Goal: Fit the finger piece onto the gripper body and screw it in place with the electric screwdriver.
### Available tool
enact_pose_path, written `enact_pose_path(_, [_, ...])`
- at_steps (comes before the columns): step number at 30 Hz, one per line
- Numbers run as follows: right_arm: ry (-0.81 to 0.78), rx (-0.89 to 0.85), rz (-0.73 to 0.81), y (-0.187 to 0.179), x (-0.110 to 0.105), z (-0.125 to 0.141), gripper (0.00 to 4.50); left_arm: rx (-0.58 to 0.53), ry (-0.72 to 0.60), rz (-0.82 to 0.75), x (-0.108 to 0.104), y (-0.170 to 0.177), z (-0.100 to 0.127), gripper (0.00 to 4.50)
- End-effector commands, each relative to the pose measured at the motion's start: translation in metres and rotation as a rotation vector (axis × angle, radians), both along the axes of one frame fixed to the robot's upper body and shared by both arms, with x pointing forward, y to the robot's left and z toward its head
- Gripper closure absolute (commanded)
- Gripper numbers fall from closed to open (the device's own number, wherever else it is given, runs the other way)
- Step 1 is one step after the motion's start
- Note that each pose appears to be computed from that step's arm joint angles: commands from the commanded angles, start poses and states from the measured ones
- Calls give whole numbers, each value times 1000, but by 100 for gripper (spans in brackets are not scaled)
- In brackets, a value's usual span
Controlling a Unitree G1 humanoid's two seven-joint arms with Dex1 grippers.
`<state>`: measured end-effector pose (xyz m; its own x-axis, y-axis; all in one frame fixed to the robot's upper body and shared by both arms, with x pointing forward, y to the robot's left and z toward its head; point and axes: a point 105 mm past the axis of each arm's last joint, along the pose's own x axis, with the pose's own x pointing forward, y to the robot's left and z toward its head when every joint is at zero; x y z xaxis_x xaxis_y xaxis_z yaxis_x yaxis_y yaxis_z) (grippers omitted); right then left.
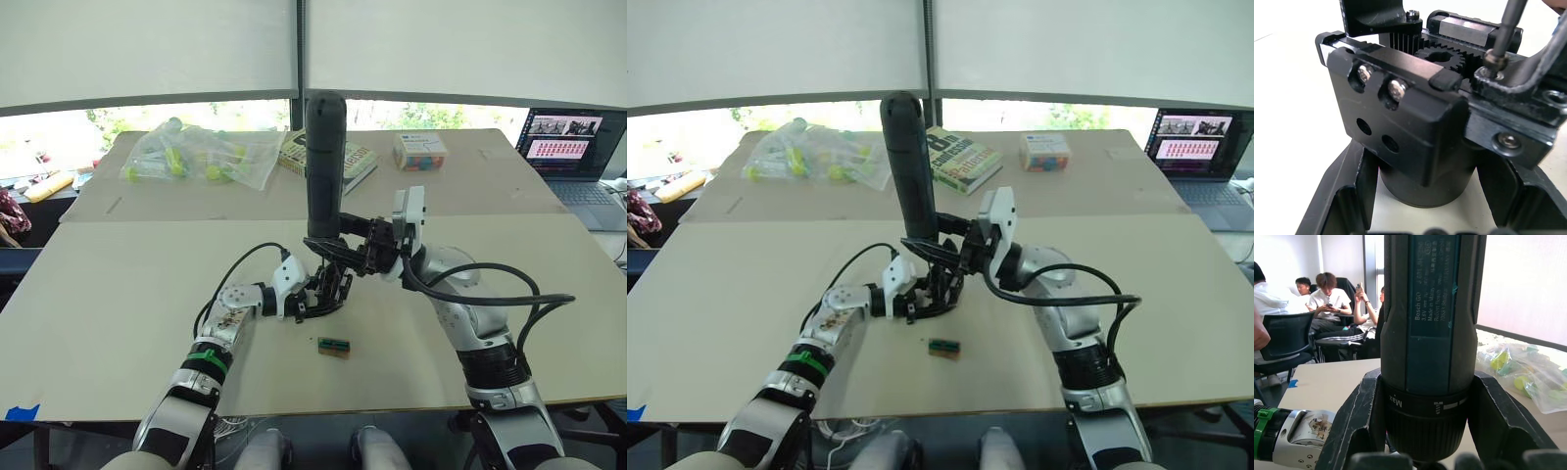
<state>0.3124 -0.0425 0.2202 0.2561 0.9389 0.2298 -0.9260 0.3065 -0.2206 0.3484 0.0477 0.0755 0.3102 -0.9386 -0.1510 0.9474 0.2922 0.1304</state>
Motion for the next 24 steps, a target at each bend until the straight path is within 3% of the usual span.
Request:
enact_pose_path(1, [118, -105, -52, -4, 10, -33, 260, -12, 27, -13, -5, -3, -6, 213])
enact_pose_path(6, [145, -125, -75, -8, 13, -42, 260, -16, 32, -7, -5, -3, -6, 213])
enact_pose_path(11, [104, -80, -43, -6, 9, -30, 260, -15, 43, -8, -6, -2, -8, 213])
enact_pose_path(21, [-149, 177, 138, -14, -16, 58, 260, 18, 72, 39, -5, 1, -16, 213])
enact_pose_path(24, [-165, 207, 183, -19, -23, 69, 260, 25, 85, 57, -5, 2, -20, 213])
